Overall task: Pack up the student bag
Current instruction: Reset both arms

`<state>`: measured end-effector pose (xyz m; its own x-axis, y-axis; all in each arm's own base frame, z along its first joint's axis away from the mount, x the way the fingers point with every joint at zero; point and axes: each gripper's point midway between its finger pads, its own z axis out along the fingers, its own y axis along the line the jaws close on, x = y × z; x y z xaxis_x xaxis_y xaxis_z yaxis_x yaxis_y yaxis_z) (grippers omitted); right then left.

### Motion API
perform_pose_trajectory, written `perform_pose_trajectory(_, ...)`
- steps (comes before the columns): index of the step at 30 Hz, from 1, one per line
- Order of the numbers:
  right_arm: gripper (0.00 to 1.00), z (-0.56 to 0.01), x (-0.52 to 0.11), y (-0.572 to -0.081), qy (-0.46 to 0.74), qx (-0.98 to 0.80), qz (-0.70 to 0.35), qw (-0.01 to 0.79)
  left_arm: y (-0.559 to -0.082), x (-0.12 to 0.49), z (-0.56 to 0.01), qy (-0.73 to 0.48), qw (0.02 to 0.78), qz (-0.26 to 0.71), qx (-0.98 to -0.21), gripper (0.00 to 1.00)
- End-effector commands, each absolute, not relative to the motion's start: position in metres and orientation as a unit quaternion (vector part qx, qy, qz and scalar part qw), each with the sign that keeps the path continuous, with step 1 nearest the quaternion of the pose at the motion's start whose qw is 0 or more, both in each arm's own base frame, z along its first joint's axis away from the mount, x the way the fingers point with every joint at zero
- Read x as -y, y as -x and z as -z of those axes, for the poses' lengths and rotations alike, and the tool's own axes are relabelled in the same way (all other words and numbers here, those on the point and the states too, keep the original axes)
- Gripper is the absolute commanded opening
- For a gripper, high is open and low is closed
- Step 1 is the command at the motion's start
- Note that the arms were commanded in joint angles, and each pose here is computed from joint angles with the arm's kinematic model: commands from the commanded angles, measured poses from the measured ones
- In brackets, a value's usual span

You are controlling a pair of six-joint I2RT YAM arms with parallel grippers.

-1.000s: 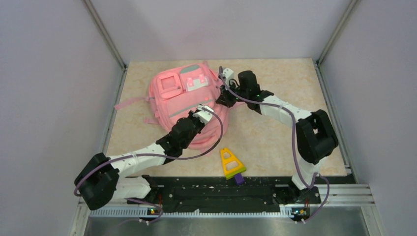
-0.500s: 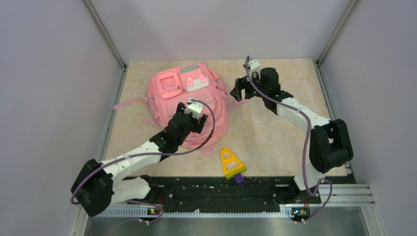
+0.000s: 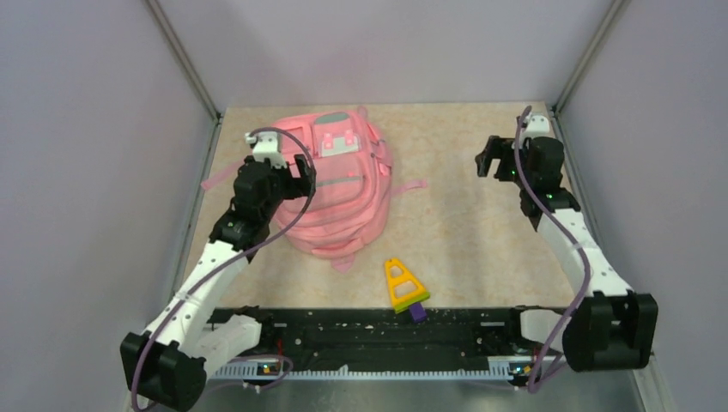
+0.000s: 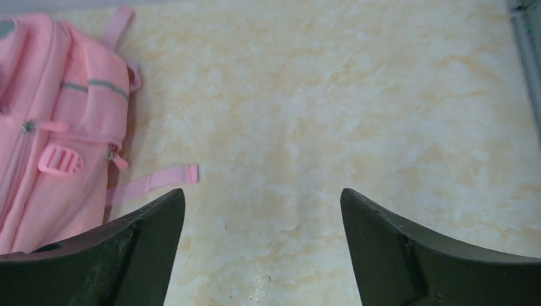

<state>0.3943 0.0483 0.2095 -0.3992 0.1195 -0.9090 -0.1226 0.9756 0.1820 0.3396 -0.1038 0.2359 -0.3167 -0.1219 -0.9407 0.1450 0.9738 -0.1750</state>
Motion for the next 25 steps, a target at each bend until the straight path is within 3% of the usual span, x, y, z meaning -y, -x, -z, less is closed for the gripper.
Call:
perform_pose_trajectory(1, 0.94, -0.265, -0.013, -0.372, -0.049, -0.775, -0.030, 0.629, -0.319, 0.122, -0.298, -0.024, 0.594, 0.197, -0.780, 0.91)
perform_pose_trajectory(2, 0.98, -0.276, -0.010, -0.364, -0.053, -0.760, -0.026, 0.647, -0.315, 0.123, -0.302, -0.030, 0.588, 0.201, -0.783, 0.91)
perform_pose_trajectory(9, 0.99, -0.298, -0.005, -0.334, -0.054, -0.699, -0.021, 0.713, -0.316, 0.055, -0.299, 0.082, 0.608, 0.091, -0.785, 0.94)
perform_pose_trajectory(25, 0.99, -0.305, 0.000, -0.320, -0.060, -0.673, -0.016, 0.737, -0.313, 0.041, -0.294, 0.102, 0.615, 0.081, -0.778, 0.94)
